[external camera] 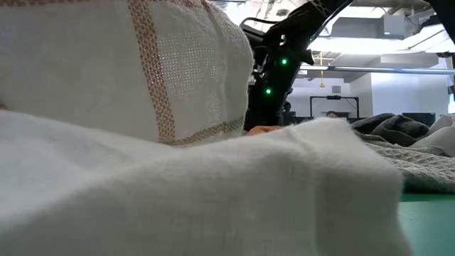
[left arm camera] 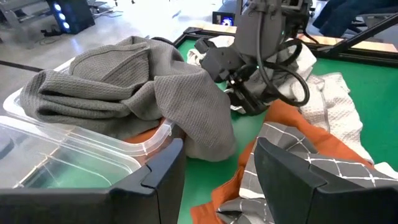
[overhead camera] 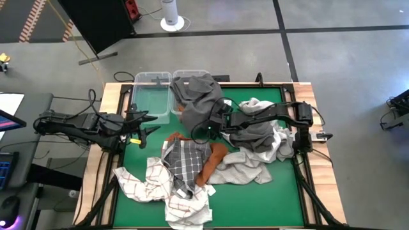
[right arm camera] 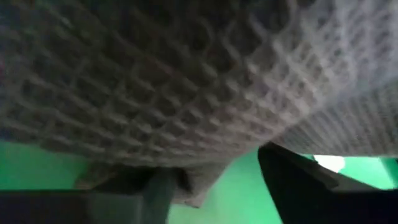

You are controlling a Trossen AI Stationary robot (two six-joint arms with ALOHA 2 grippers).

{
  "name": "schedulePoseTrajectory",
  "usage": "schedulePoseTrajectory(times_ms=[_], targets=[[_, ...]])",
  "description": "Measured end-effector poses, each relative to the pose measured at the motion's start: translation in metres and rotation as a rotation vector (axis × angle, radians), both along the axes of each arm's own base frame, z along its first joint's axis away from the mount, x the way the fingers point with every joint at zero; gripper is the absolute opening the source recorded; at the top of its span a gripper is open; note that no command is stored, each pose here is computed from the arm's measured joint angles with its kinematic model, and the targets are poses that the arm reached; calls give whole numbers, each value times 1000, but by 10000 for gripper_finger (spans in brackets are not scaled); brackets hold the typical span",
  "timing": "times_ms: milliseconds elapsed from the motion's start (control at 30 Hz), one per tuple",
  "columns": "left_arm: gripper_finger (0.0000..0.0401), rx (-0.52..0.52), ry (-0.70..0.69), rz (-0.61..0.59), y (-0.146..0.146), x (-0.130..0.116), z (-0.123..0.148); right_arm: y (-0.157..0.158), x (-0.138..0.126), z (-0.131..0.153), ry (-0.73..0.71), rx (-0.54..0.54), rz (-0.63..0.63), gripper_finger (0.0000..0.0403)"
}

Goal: Sort towels by color in basket
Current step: Put the dark gray towel into the right transparent bin

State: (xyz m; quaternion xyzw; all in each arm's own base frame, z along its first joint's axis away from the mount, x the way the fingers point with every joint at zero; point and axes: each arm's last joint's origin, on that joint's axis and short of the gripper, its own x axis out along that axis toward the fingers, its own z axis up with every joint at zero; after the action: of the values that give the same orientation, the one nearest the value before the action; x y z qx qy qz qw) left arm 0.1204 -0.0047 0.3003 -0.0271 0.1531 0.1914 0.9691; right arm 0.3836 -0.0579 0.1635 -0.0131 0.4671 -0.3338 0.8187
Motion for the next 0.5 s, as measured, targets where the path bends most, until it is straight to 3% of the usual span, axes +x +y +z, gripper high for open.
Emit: schedulePoseTrajectory(times_ms=[100,267,500], targets=[[180,1,0,0,0,0,0,-3,0,0,-12,56,20,166],[180,2,1,-1,0,0,0,-4,0,1,6,47,51,28],[180,6,2,-2,0,0,0,-7,6,26,61,39,73,26]])
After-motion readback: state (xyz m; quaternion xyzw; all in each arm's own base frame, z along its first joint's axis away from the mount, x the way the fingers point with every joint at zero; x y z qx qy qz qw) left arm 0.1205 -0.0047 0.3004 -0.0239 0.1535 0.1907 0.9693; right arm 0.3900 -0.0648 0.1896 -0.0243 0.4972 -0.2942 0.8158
